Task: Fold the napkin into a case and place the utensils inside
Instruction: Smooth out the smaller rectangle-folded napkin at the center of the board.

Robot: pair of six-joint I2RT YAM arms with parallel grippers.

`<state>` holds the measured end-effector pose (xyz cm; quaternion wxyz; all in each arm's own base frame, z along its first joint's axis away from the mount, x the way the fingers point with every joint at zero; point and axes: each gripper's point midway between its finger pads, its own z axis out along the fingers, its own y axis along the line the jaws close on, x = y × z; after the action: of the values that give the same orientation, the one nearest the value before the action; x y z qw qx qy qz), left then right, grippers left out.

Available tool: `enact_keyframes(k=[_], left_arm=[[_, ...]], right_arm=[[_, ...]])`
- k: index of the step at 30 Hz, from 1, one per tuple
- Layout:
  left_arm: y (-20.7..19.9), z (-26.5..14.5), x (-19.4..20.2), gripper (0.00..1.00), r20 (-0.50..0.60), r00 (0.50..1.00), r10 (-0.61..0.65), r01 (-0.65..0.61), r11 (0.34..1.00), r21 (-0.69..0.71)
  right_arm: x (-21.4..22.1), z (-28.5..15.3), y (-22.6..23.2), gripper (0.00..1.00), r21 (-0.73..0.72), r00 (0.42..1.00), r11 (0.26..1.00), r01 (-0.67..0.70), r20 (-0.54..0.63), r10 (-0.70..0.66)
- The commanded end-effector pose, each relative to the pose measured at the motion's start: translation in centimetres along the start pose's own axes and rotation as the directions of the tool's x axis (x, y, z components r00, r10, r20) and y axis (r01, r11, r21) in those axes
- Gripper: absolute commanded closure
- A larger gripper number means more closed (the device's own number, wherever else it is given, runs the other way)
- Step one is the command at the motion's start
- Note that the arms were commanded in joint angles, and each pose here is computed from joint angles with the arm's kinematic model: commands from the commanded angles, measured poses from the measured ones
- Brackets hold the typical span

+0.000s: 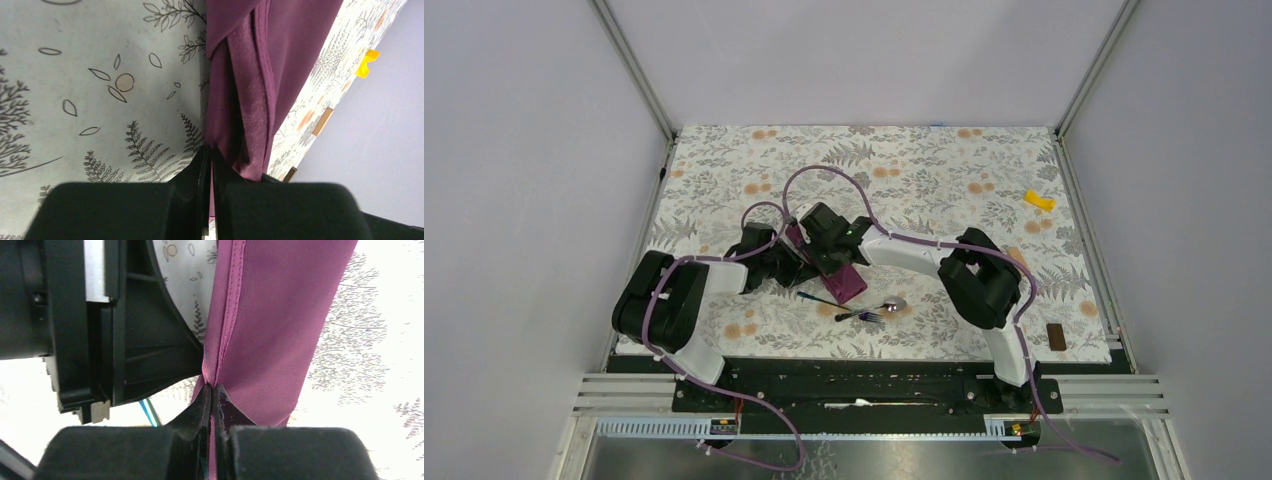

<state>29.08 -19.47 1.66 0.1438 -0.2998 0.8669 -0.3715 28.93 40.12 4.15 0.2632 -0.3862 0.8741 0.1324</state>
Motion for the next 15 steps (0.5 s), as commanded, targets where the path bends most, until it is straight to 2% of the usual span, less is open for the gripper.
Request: enact_keyframes(k=[1, 6, 9, 15], left_arm=[[2.2, 0.5, 0.4, 0.95, 0.016, 1.000, -0.007, 0.008, 0.998, -0.062], [2.3, 0.1, 0.3, 0.96, 0.031, 1.000, 0.008, -0.006, 0.997, -0.071], [2.4, 0.0, 0.3, 0.95, 0.030, 0.999, 0.015, -0.013, 0.997, -0.078], [2.4, -0.9, 0.1, 0.87, 0.044, 0.997, 0.056, -0.052, 0.994, -0.093]], right_arm=[[-2.4, -1.1, 2.4, 1.00, -0.098, 0.996, 0.993, -0.060, 0.052, 0.066], [-0.8, 0.9, 1.9, 1.00, -0.092, 0.994, 0.990, -0.104, 0.008, 0.105], [0.3, 1.9, 0.7, 0.94, -0.071, 0.990, 0.987, -0.141, -0.024, 0.140], [1.2, 2.3, -0.2, 0.85, -0.067, 0.986, 0.984, -0.166, -0.046, 0.163]])
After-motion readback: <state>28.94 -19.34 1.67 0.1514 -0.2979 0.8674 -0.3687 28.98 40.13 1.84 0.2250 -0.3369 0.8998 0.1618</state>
